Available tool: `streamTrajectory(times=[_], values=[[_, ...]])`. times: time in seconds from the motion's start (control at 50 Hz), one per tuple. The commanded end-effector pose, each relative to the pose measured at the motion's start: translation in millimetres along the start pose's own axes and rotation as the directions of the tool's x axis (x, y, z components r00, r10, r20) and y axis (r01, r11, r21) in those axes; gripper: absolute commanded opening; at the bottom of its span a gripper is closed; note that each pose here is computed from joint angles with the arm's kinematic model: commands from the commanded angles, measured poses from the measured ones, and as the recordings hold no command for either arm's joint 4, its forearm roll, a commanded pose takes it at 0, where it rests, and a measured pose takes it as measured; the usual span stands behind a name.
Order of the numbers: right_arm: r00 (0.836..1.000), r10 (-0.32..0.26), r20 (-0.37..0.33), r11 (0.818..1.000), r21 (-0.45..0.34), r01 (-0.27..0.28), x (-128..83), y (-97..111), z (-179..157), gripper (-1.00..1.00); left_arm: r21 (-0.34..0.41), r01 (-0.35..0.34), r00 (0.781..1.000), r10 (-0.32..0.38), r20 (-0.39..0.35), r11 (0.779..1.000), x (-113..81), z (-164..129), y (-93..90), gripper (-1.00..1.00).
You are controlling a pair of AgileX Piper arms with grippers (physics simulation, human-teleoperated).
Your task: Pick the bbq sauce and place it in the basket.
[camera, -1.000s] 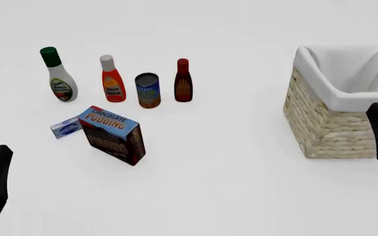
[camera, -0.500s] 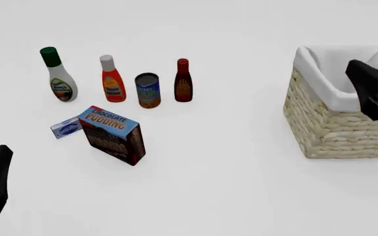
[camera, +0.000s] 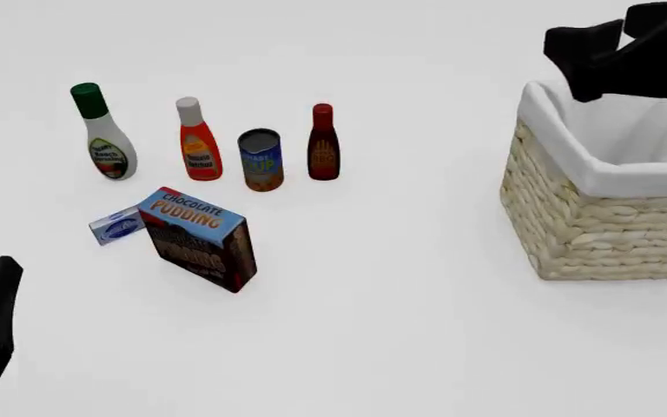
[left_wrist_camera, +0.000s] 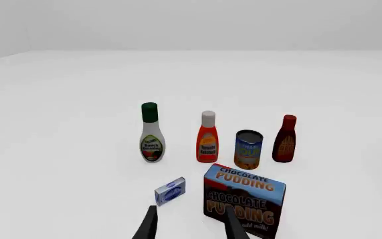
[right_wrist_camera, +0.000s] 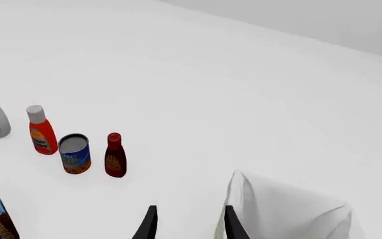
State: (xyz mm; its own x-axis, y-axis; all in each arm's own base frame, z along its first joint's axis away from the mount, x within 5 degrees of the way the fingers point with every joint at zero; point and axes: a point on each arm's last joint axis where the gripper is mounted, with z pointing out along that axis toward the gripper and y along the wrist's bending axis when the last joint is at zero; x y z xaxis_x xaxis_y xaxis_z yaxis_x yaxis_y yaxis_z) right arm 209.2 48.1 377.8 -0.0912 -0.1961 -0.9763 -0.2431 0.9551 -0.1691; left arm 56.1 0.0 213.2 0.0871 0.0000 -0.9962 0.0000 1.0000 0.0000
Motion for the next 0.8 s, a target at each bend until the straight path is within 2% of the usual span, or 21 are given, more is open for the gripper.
streamTrajectory(times=[0.02, 0.2, 0.34, 0.4, 0.6, 0.66, 0.7, 0.76, 0.8], values=[[0.999, 0.007, -0.051, 0.999, -0.035, -0.008, -19, 3, 34, 1.0, 0.0, 0.0, 1.0, 0.0, 0.0, 1.0, 0.0, 0, 0.0, 1.0], [0.995, 0.053, -0.079, 0.998, -0.04, -0.056, -37, 2, 59, 1.0, 0.0, 0.0, 1.0, 0.0, 0.0, 1.0, 0.0, 0, 0.0, 1.0], [0.995, 0.046, -0.086, 0.998, -0.045, -0.049, -51, 2, 85, 1.0, 0.0, 0.0, 1.0, 0.0, 0.0, 1.0, 0.0, 0, 0.0, 1.0], [0.992, 0.054, -0.111, 0.996, -0.06, -0.061, -54, 7, 100, 1.0, 0.0, 0.0, 1.0, 0.0, 0.0, 1.0, 0.0, 0, 0.0, 1.0], [0.99, 0.045, -0.134, 0.993, -0.101, -0.059, -60, 22, 138, 1.0, 0.0, 0.0, 1.0, 0.0, 0.0, 1.0, 0.0, 0, 0.0, 1.0], [0.991, 0.034, -0.133, 0.993, -0.111, -0.049, -60, 25, 142, 1.0, 0.0, 0.0, 1.0, 0.0, 0.0, 1.0, 0.0, 0, 0.0, 1.0], [0.988, 0.045, -0.147, 0.99, -0.128, -0.064, -61, 33, 147, 1.0, 0.0, 0.0, 1.0, 0.0, 0.0, 1.0, 0.0, 0, 0.0, 1.0], [0.99, 0.031, -0.141, 0.989, -0.142, -0.051, -63, 38, 150, 1.0, 0.0, 0.0, 1.0, 0.0, 0.0, 1.0, 0.0, 0, 0.0, 1.0], [0.988, 0.041, -0.151, 0.987, -0.147, -0.063, -63, 41, 155, 1.0, 0.0, 0.0, 1.0, 0.0, 0.0, 1.0, 0.0, 0, 0.0, 1.0]])
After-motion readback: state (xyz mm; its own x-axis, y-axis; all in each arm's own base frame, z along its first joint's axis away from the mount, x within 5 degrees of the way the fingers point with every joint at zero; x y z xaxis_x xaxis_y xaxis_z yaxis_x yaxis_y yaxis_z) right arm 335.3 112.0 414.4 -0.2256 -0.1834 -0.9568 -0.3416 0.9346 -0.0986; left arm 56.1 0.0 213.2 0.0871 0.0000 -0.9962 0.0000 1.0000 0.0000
